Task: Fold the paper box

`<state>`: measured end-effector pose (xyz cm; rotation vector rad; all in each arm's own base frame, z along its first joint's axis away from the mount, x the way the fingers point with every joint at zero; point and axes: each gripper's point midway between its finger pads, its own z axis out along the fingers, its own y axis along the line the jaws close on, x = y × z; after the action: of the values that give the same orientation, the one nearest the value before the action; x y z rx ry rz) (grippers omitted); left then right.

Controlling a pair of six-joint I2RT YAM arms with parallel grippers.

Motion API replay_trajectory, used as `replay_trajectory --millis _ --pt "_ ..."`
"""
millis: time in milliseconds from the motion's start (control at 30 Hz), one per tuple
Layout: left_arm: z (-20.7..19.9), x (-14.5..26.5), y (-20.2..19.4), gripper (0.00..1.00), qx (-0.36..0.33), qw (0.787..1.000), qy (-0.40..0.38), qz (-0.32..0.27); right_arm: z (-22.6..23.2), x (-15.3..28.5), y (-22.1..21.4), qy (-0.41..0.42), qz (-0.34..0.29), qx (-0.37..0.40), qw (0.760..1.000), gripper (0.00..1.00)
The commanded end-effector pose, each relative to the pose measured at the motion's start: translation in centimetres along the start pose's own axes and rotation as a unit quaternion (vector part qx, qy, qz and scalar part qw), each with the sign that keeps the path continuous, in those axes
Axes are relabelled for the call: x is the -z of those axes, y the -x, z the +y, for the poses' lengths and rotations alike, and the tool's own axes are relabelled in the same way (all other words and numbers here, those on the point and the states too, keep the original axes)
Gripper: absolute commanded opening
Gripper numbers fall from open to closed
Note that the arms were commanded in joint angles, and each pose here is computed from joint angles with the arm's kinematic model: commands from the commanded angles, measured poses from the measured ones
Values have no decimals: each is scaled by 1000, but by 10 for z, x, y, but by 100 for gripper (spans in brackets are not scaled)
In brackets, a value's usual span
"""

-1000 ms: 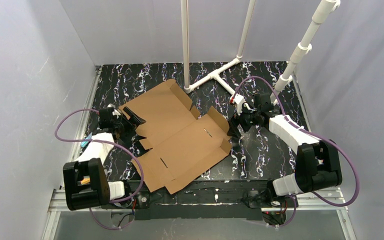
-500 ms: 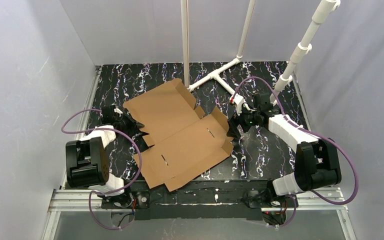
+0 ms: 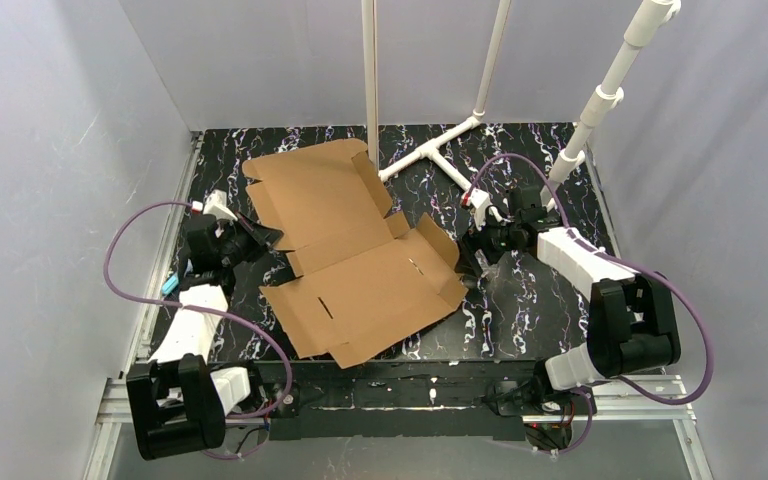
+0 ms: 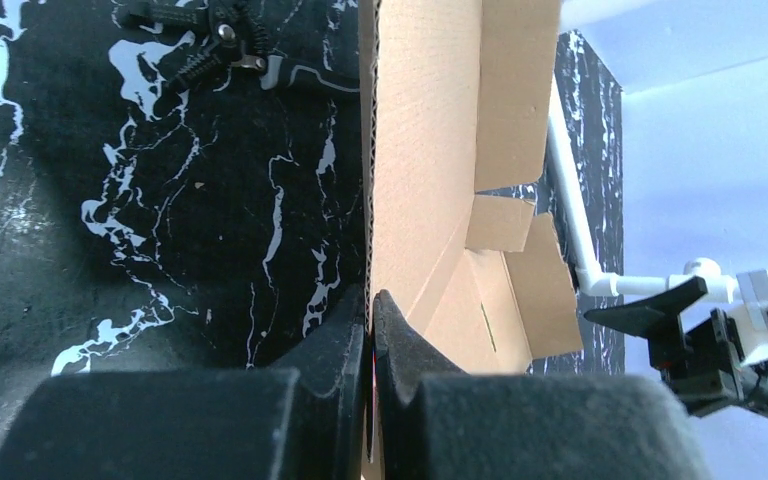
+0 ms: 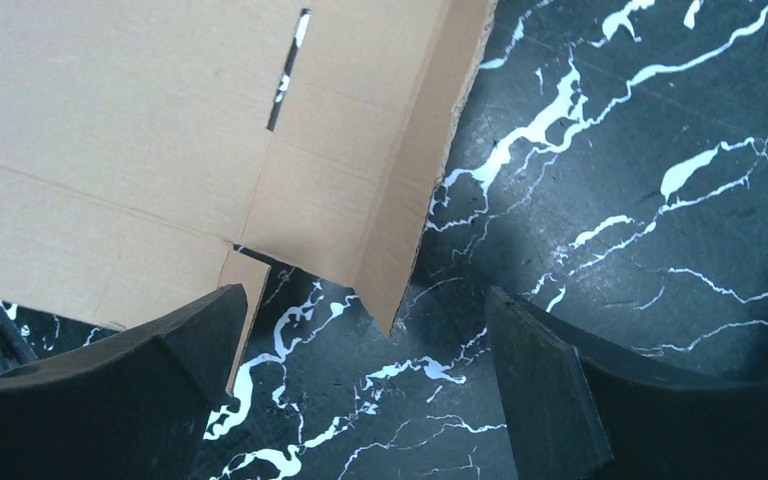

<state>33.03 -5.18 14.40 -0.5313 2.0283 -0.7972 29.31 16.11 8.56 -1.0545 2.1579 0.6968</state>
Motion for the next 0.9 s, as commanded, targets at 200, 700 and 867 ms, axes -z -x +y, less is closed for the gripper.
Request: replay_trajectory --millis 200,700,867 --pt "-35 17 -9 0 -78 990 -117 -24 -35 1 25 -48 1 13 999 98" --pt "-67 45 -22 0 -162 969 -169 -75 -24 -42 32 50 15 -30 998 81" --pt "-84 53 -40 0 -166 964 -195 -76 -5 -22 56 81 -27 12 996 88"
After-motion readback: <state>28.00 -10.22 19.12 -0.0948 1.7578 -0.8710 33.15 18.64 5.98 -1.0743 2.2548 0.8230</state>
